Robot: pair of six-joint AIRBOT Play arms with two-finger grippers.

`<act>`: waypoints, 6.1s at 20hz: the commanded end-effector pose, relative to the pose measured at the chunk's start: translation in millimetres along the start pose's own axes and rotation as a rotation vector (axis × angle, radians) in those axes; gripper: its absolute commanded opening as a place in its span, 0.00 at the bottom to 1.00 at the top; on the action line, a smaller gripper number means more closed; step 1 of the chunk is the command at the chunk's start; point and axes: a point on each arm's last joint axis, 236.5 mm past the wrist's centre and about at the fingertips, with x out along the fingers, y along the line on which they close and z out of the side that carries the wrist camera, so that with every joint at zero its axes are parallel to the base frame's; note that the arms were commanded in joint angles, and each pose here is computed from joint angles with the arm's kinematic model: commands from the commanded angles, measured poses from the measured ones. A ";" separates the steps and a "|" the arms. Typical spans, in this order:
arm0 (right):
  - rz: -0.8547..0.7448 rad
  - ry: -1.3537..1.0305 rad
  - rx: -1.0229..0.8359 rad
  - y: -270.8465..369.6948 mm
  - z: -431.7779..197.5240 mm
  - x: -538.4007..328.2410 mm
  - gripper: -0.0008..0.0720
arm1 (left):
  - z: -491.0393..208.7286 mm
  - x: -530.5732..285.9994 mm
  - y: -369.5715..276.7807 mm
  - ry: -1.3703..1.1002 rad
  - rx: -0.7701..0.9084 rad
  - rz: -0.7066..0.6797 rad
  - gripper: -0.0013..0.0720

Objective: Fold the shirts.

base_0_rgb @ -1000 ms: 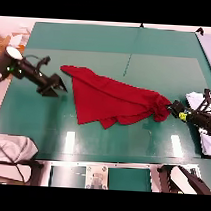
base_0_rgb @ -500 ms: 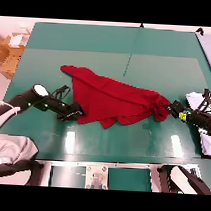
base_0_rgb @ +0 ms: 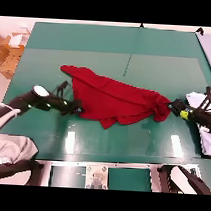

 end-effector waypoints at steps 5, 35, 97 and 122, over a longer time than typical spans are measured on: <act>0.205 -0.431 -0.338 195.6 144.9 -183.8 0.03 | 74.5 -300.1 -200.4 -0.634 0.523 -0.178 0.04; 0.005 -0.205 -0.092 32.2 192.4 63.7 0.03 | 259.2 -133.8 -28.0 -0.538 0.214 0.013 0.04; -0.319 0.065 0.357 -110.6 -51.7 -52.8 0.47 | 5.2 -29.8 66.7 -0.476 -0.317 0.043 0.92; -0.383 0.416 0.571 -130.2 -140.8 -58.3 0.68 | -1.3 -0.5 50.5 -0.478 -0.422 0.000 0.05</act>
